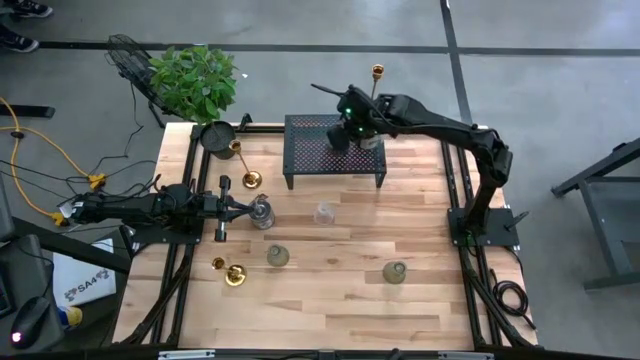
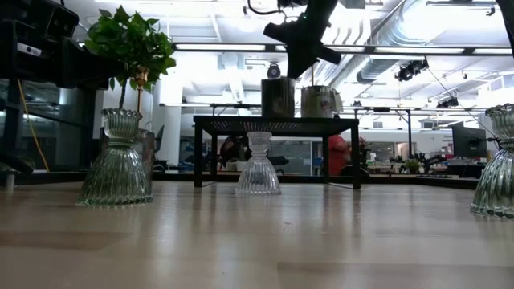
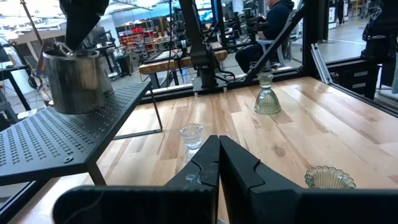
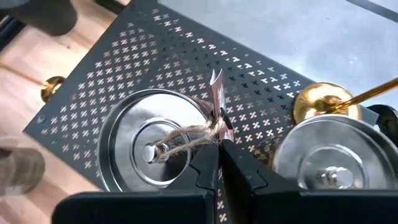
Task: Pick & Place candle stick holders
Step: Put the bottom silver scented candle on the shelf aligned with the other silver scented candle on the shelf
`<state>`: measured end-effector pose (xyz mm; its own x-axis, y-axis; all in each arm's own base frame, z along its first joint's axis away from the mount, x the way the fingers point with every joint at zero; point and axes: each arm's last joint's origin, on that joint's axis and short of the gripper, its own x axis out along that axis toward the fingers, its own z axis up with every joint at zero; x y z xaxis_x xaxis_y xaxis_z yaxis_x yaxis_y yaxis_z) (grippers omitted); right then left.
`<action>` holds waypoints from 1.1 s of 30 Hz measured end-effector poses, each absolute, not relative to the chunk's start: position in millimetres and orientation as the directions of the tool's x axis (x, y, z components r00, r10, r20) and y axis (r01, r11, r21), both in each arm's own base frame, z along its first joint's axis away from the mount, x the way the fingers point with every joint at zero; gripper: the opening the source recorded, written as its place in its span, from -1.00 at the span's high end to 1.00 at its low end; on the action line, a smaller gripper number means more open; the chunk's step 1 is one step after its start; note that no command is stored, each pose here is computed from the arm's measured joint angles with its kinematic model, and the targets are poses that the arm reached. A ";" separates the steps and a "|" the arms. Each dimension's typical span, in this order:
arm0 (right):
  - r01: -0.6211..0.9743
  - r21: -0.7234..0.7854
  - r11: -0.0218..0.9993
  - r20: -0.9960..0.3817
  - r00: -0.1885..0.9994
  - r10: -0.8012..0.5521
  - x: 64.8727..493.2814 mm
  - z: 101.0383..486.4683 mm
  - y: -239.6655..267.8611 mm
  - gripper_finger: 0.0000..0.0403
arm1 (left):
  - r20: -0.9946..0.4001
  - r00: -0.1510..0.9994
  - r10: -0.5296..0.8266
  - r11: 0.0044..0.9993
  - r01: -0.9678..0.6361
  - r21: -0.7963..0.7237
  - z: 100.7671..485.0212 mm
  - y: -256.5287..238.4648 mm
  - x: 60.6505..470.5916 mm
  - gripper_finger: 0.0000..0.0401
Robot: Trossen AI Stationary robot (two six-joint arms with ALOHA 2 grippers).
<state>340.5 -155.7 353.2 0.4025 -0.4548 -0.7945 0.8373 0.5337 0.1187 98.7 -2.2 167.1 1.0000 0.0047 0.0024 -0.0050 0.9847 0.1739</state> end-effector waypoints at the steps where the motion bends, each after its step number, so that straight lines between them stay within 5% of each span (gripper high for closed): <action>1: 0.842 0.122 0.526 -0.794 0.400 -0.457 339.7 353.1 -157.7 0.98 | 0.002 1.000 0.005 0.985 -0.005 0.174 167.1 -2.2 98.7 1.00; 33: 0.882 0.169 0.440 -0.800 0.384 -0.461 340.9 340.0 -185.4 0.98 | 0.002 1.000 0.005 0.985 -0.005 0.174 167.1 -2.2 98.7 1.00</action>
